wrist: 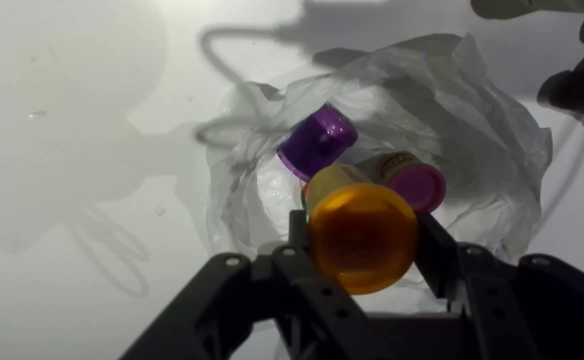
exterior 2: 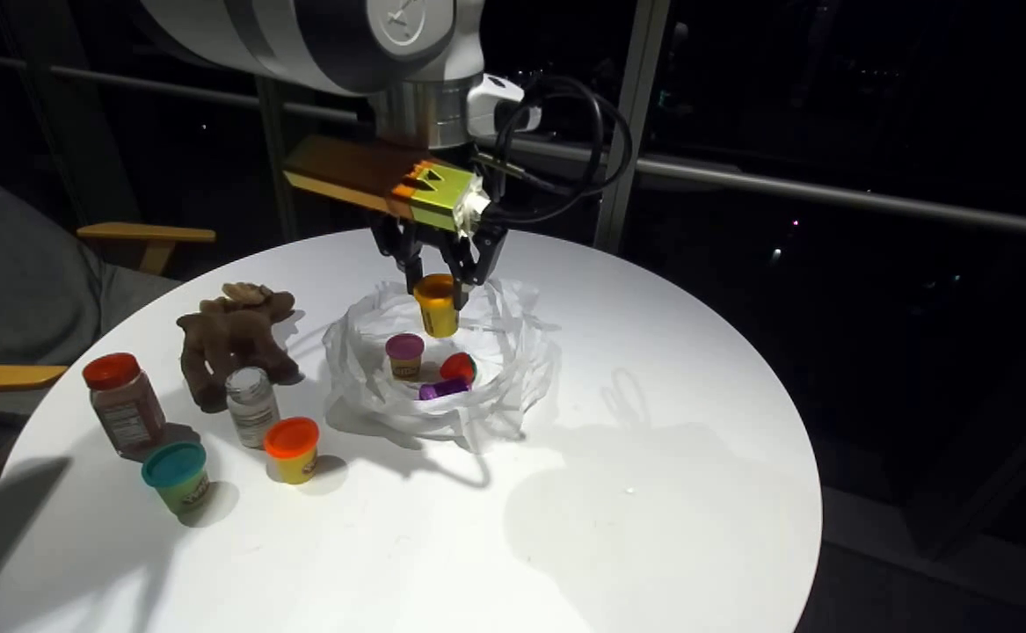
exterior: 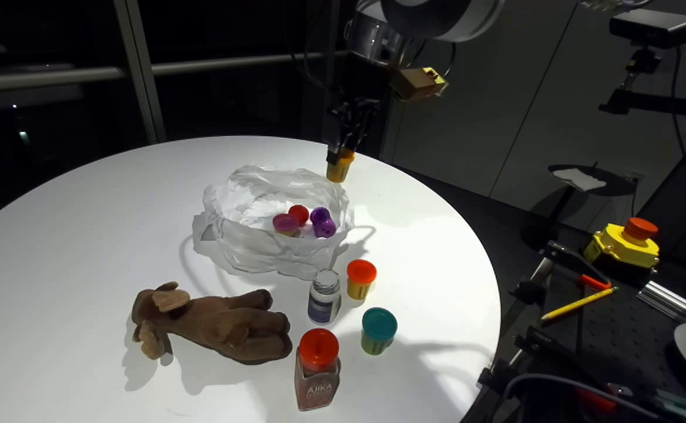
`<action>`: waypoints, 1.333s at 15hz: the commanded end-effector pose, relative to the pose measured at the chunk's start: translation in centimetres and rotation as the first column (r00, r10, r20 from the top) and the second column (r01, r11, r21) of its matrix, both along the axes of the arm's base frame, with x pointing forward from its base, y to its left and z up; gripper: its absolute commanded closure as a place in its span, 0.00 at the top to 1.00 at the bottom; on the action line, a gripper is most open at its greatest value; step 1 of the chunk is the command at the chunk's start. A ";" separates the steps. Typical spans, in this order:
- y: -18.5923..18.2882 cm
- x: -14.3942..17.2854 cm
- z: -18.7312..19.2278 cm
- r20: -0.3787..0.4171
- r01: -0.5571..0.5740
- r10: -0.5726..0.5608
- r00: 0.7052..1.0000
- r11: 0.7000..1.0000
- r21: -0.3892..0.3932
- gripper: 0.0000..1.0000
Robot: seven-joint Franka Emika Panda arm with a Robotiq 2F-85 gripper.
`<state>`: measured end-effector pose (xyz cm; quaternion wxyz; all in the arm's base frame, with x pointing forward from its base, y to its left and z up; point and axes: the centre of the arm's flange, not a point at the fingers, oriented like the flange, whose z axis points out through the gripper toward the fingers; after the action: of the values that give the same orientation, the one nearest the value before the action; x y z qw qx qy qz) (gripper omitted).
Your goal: Put the objects and the bottles in the plastic bag
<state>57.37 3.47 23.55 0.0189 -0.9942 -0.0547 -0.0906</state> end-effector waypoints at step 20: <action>-4.7 12.5 -12.6 -0.014 0.226 -0.226 0.974 0.974 0.014 0.29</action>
<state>68.41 -0.75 11.84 0.0152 -0.9948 0.0430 -0.0912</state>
